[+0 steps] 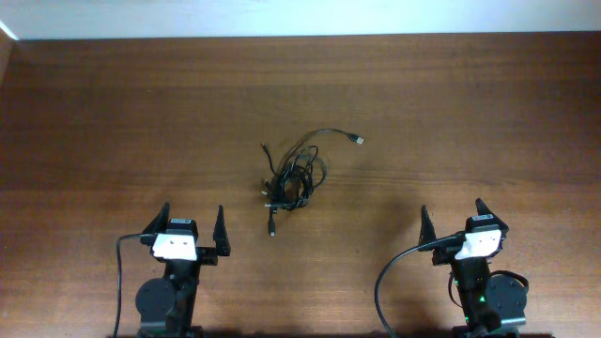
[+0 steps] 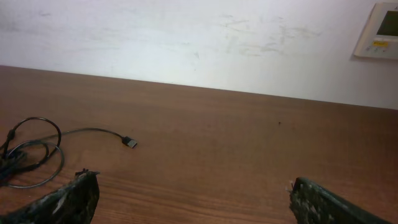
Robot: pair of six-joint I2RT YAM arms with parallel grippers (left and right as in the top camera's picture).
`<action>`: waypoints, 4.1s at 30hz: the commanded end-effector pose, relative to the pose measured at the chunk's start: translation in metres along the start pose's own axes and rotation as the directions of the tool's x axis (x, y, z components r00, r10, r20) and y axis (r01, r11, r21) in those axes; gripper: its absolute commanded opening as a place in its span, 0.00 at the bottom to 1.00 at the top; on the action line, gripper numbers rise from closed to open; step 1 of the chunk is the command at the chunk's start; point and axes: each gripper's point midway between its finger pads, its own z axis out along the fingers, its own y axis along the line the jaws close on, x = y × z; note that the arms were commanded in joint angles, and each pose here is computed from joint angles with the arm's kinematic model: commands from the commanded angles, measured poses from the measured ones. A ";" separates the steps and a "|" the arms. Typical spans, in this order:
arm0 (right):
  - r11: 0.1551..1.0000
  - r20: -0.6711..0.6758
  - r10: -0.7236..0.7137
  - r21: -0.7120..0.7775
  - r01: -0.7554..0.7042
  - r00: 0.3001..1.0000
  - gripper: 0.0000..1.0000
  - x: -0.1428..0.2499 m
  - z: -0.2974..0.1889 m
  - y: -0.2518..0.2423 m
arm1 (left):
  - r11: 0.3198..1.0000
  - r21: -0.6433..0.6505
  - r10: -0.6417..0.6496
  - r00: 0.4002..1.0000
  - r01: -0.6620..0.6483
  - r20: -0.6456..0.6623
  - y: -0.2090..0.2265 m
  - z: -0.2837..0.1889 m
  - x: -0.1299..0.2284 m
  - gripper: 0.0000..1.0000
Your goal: Untangle cables
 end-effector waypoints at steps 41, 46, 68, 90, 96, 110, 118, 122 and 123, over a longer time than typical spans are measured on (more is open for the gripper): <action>1.000 0.005 0.004 -0.023 -0.004 1.000 0.99 0.000 0.000 0.004 | 1.000 -0.007 0.014 1.000 -0.014 0.021 0.001 0.000 -0.004 0.99; 0.999 0.014 0.004 -0.044 -0.003 1.000 0.99 -0.003 -0.001 0.007 | 1.000 -0.008 0.016 0.999 -0.015 0.044 0.001 -0.002 -0.015 0.99; 0.990 -0.141 0.027 -0.130 -0.045 0.990 0.99 -0.124 -0.016 0.015 | 1.000 -0.002 0.022 0.994 -0.022 -0.108 0.005 -0.002 -0.133 0.99; 0.892 -0.743 0.028 -0.284 -0.353 0.669 0.99 -0.117 0.067 0.061 | 0.909 0.373 0.255 0.458 0.186 -0.852 -0.103 0.141 -0.033 0.99; 0.891 -0.749 0.028 -0.281 -0.356 0.662 0.99 -0.115 0.069 0.061 | 0.818 0.546 0.481 0.304 0.182 -0.822 -0.143 0.137 0.040 0.92; 0.889 -0.794 0.026 -0.259 -0.377 0.607 0.99 -0.096 0.075 0.062 | 0.781 0.591 0.482 0.408 0.200 -0.775 -0.194 0.194 0.103 0.26; 0.882 -0.795 0.039 -0.258 -0.395 0.605 0.99 -0.098 0.076 0.064 | 0.837 0.495 0.371 0.424 0.233 -0.826 -0.183 0.203 0.062 0.00; 0.872 -0.812 0.130 -0.180 -0.456 0.569 0.99 -0.099 0.077 0.065 | 0.893 0.341 0.201 0.419 0.293 -0.886 -0.164 0.195 0.009 0.00; 0.869 -0.813 0.145 -0.168 -0.465 0.565 0.99 -0.100 0.078 0.065 | 0.907 0.273 0.135 0.392 0.320 -0.910 -0.156 0.188 0.001 0.00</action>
